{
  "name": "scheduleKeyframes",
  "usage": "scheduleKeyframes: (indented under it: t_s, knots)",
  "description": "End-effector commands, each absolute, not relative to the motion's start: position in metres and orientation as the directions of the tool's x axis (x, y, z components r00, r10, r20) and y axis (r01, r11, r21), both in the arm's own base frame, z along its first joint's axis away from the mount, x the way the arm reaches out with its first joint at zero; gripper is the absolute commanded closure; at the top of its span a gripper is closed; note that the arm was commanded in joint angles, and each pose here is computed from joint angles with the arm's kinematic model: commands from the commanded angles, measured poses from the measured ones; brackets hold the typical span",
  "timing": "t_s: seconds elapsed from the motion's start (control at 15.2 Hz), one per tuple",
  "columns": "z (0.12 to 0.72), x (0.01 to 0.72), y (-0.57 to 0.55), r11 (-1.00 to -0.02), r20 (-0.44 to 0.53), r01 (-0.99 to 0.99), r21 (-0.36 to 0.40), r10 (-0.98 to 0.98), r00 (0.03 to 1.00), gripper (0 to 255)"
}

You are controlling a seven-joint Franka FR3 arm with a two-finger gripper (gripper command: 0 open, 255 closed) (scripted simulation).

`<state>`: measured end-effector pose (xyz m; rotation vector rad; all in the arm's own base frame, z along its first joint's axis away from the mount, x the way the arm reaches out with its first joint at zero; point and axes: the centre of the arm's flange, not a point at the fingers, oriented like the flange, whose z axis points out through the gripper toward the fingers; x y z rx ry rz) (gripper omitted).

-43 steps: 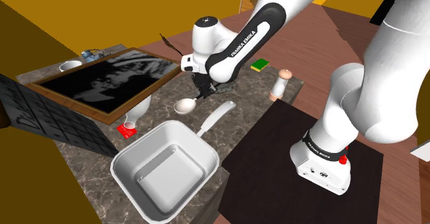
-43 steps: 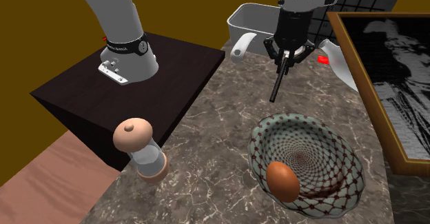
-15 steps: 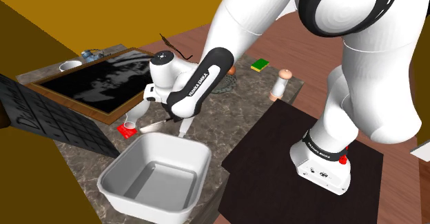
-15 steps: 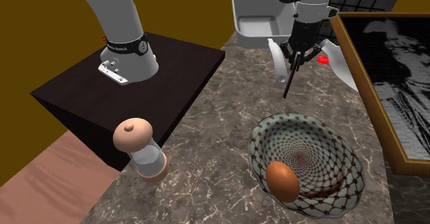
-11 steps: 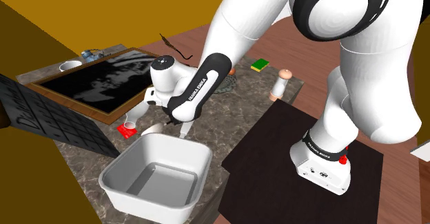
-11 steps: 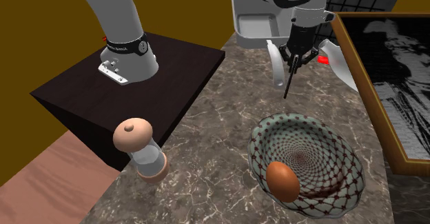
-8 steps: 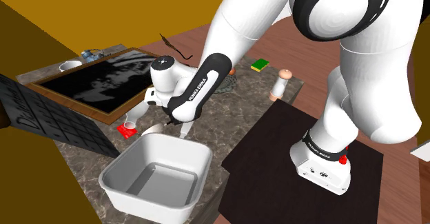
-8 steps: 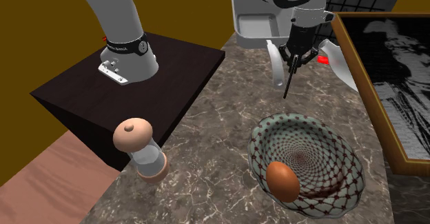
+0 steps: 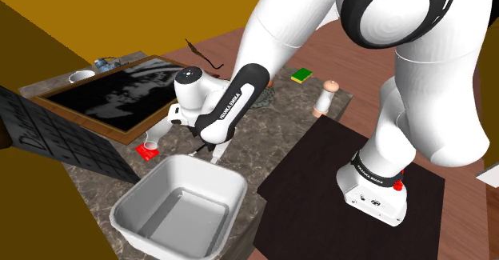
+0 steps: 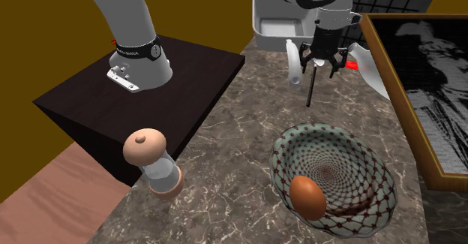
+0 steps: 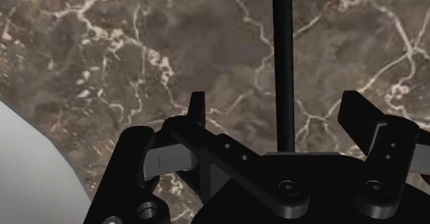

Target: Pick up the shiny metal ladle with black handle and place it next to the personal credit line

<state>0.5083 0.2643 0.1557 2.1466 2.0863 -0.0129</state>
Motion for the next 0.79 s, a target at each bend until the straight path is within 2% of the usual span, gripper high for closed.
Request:
scheduleKeyframes:
  t_s: [0.0,0.26,0.73]
  knots:
    - [0.153,0.51,0.261,-0.022,-0.11,0.995,0.096,0.993,0.032,0]
    - [0.202,0.505,0.267,-0.022,-0.111,0.995,0.096,0.993,0.032,0]
    - [0.202,0.505,0.267,-0.022,-0.111,0.995,0.096,0.993,0.032,0]
